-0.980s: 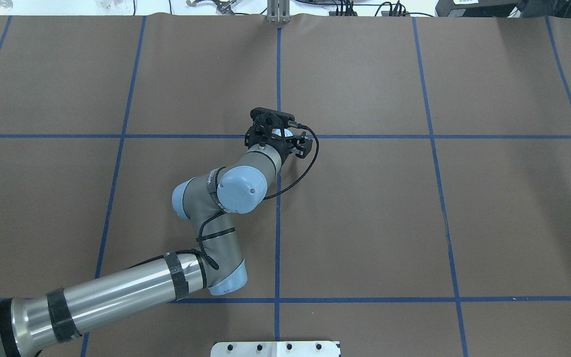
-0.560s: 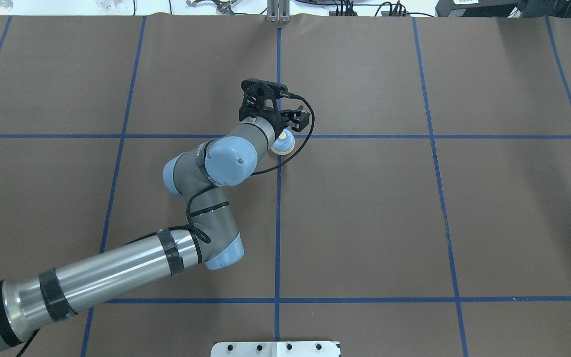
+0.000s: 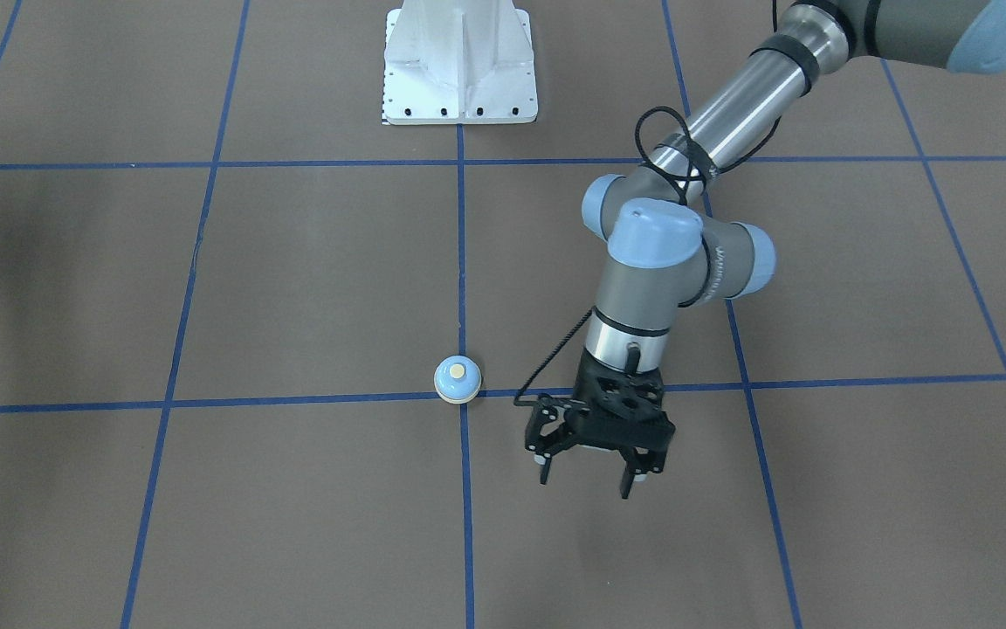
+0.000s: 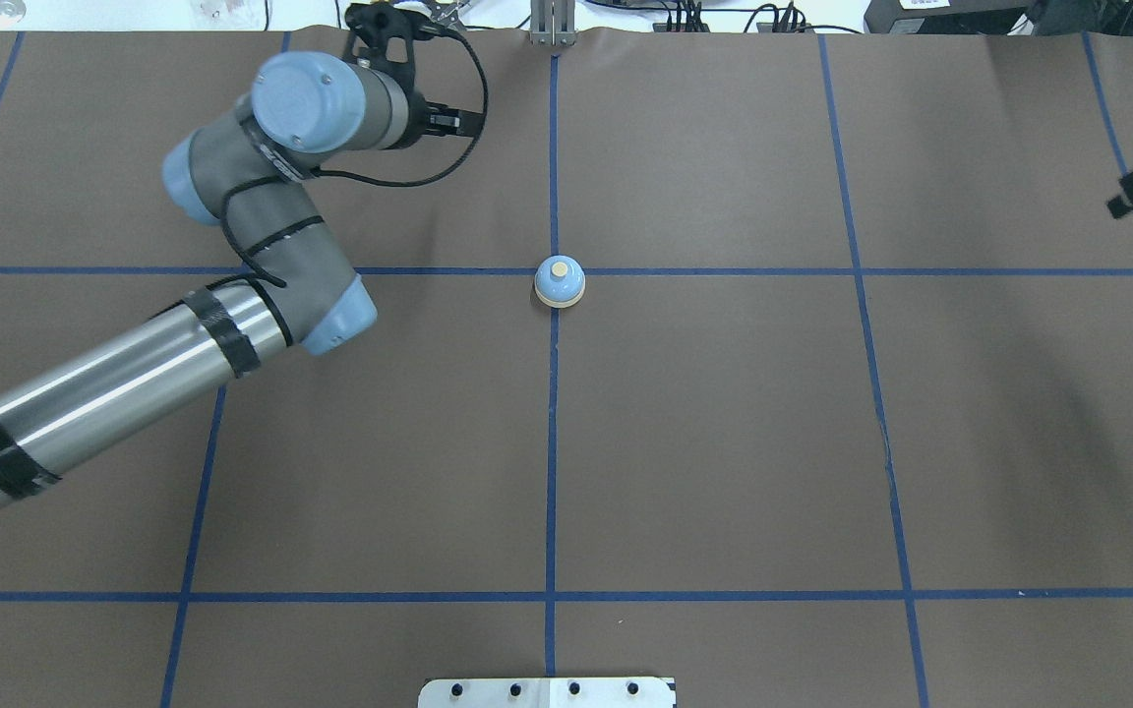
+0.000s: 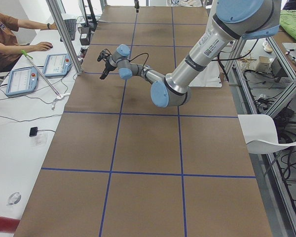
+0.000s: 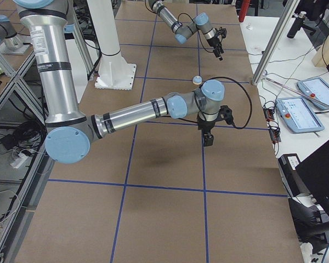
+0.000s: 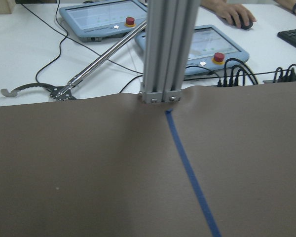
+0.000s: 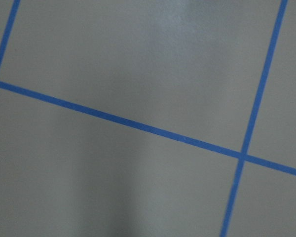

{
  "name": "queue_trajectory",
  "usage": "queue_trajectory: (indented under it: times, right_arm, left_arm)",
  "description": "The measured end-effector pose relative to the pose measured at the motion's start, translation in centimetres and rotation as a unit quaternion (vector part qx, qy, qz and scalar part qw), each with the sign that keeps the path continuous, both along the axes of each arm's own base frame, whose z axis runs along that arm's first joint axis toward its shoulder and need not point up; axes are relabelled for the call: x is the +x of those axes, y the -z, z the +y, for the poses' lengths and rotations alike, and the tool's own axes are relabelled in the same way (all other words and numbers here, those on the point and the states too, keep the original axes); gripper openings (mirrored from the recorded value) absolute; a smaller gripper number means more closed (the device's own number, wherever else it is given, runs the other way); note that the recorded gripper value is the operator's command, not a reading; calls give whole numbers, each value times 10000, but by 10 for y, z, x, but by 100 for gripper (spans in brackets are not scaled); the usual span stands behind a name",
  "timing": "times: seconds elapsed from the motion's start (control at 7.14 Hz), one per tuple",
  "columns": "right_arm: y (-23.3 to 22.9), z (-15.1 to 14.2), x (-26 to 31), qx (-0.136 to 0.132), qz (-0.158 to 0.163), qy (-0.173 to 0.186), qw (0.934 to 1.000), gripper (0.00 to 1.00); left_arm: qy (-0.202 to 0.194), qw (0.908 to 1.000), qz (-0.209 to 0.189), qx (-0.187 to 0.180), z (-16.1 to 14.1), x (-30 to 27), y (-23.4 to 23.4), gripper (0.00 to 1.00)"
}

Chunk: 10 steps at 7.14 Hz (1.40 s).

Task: Place and press bell with both arms
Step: 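Withdraw the left arm while the right arm reaches toward the bell, then lower the right gripper above the bell's top button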

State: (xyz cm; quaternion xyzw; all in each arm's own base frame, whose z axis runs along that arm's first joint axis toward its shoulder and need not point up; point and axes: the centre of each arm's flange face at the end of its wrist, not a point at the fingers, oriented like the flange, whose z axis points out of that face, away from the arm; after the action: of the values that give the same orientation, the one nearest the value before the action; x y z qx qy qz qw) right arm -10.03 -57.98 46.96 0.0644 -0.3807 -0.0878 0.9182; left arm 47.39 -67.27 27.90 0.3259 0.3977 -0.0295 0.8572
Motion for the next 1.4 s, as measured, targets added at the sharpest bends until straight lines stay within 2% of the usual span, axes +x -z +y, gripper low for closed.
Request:
queue_trajectory:
  times: [0.14,0.28,0.42,0.56,0.7,0.84,1.12,1.4]
  right_arm:
    - [48,-32,-59,-211,-133,-133,9996,100]
    - [94,-47,-120,-375,-202,-229,9988,99]
    - [138,-51,-175,-498,-218,-374,9978,90]
    - [181,-46,-230,-615,-225,-533,9964,58]
    - [219,-38,-281,-745,-210,-732,9943,9]
    - [249,-29,-328,-869,-177,-897,9920,0]
    - [285,-19,-394,-914,-63,-917,9916,0]
    - [310,-13,-445,-870,1,-767,9932,0]
  left_arm:
    - [-272,9988,-377,-165,-10,-43,-42,100]
    - [-522,9962,-647,-273,-12,-93,-91,100]
    - [-740,9932,-820,-354,-9,-143,-137,100]
    - [-878,9908,-940,-424,4,-191,-179,100]
    - [-936,9893,-1011,-486,25,-226,-211,100]
    - [-969,9884,-1038,-545,52,-250,-233,100]
    - [-994,9881,-990,-634,97,-288,-253,100]
    - [-981,9886,-885,-720,109,-311,-257,100]
